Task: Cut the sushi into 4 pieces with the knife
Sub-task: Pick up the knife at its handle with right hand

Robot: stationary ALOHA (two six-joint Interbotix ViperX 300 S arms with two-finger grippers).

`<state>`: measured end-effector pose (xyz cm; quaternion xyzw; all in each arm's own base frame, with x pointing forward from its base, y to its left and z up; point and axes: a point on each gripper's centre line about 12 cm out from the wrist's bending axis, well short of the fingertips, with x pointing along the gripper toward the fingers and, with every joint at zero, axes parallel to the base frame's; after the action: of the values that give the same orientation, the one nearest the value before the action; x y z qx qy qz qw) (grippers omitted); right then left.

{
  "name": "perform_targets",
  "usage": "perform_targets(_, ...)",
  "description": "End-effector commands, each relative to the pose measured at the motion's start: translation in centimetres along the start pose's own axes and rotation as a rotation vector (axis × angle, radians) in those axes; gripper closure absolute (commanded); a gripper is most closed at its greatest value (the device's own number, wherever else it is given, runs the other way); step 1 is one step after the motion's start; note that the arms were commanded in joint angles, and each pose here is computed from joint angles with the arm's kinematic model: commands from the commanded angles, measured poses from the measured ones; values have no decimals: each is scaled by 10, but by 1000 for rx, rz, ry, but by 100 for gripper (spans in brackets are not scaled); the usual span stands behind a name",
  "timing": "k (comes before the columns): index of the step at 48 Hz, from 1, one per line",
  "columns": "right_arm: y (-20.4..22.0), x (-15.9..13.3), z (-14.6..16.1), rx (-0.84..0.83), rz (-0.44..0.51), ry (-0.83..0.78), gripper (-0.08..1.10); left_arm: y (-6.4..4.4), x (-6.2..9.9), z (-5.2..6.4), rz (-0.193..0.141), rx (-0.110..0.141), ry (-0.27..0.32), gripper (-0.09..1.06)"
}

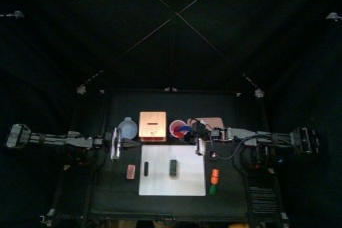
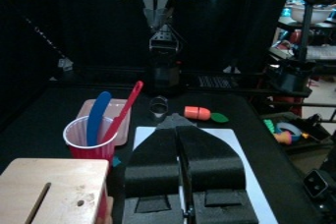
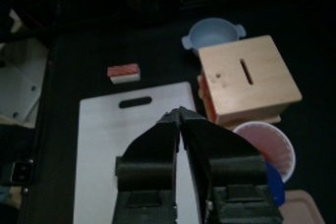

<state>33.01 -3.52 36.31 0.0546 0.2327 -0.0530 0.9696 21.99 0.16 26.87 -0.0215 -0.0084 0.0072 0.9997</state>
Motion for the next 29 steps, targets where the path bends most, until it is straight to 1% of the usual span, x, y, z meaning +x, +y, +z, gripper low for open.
perform_targets(1, 0, -7, 17, 1, -3, 0, 31, 0, 2, 5, 2, -1, -18, 96)
perform_targets(6, -2, 4, 15, -1, -9, 45, 9, 1, 2, 5, 4, -1, -19, 96)
perform_targets(10, -4, 16, 9, -14, -21, 114, -3, 2, 2, 5, 8, -1, -19, 96)
perform_targets(14, -6, 27, 3, -50, -37, 188, -3, 2, 2, 5, 8, -1, -19, 96)
perform_targets(20, -8, 36, 3, -90, -63, 219, 1, 2, 2, 5, 8, -3, -17, 96)
perform_targets(29, -14, 50, -13, -95, -82, 320, 2, 2, 1, 3, 12, -3, -14, 96)
